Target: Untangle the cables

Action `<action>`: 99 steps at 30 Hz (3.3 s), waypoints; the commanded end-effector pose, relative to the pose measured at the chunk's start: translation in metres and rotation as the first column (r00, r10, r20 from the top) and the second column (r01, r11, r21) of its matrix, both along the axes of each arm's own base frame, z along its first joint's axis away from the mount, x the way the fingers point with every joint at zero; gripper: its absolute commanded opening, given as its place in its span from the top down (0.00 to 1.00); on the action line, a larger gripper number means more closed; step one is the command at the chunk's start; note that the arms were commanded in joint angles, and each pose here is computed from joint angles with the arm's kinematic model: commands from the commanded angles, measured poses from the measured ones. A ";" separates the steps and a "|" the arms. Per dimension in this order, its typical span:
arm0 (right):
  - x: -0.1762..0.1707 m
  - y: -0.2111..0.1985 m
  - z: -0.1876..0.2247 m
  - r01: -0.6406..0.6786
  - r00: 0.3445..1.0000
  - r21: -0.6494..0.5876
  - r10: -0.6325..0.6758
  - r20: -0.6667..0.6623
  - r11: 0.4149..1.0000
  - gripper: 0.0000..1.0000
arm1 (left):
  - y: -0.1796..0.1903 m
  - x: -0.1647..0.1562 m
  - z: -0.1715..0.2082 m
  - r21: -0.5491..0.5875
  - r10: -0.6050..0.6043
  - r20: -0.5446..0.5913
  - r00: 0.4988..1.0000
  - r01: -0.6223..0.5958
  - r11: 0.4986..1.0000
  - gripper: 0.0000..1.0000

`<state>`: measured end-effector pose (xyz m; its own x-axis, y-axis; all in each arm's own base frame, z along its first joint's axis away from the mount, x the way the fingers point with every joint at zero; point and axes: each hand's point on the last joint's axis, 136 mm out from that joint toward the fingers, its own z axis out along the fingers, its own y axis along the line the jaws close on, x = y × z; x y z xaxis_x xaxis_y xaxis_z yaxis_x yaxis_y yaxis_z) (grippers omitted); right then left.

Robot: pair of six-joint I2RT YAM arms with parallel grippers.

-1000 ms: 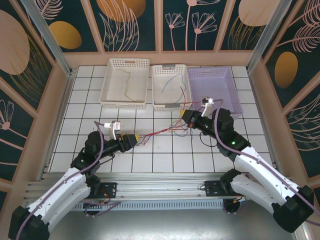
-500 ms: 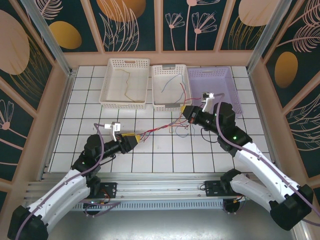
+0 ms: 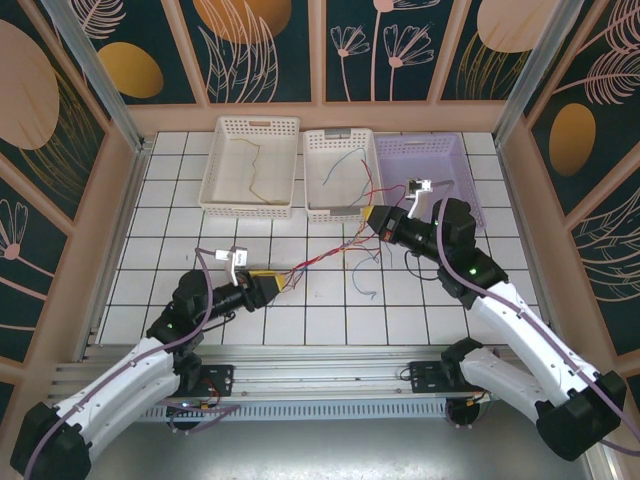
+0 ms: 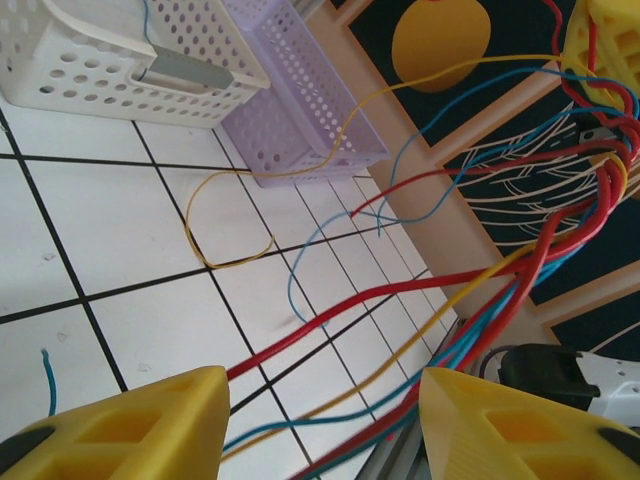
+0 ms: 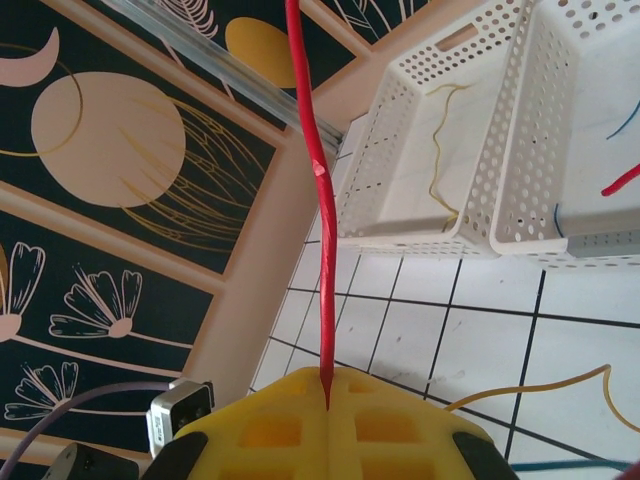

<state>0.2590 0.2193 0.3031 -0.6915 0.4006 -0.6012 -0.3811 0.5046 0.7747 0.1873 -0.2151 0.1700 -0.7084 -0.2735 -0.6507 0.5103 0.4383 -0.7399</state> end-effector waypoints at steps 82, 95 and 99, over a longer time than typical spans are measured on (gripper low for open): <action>-0.008 -0.136 -0.185 0.404 0.852 -0.210 -0.450 -0.269 0.890 1.00 | 0.106 0.035 0.237 0.079 0.554 0.287 0.781 -0.596 0.799 1.00; -0.012 -0.143 -0.223 0.415 0.822 -0.267 -0.485 -0.298 0.870 1.00 | 0.064 0.058 0.331 -0.037 0.475 0.355 0.805 -0.496 0.868 1.00; -0.012 -0.141 -0.224 0.411 0.829 -0.257 -0.476 -0.294 0.875 1.00 | 0.037 0.071 0.349 -0.064 0.415 0.361 0.835 -0.421 0.905 1.00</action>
<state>0.2410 0.0798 0.0736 -0.6616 0.6248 -0.4147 0.2182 0.6895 0.6907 0.2590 -0.1607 0.4942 -0.2638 -0.4757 -0.8391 0.4080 0.7332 -0.5440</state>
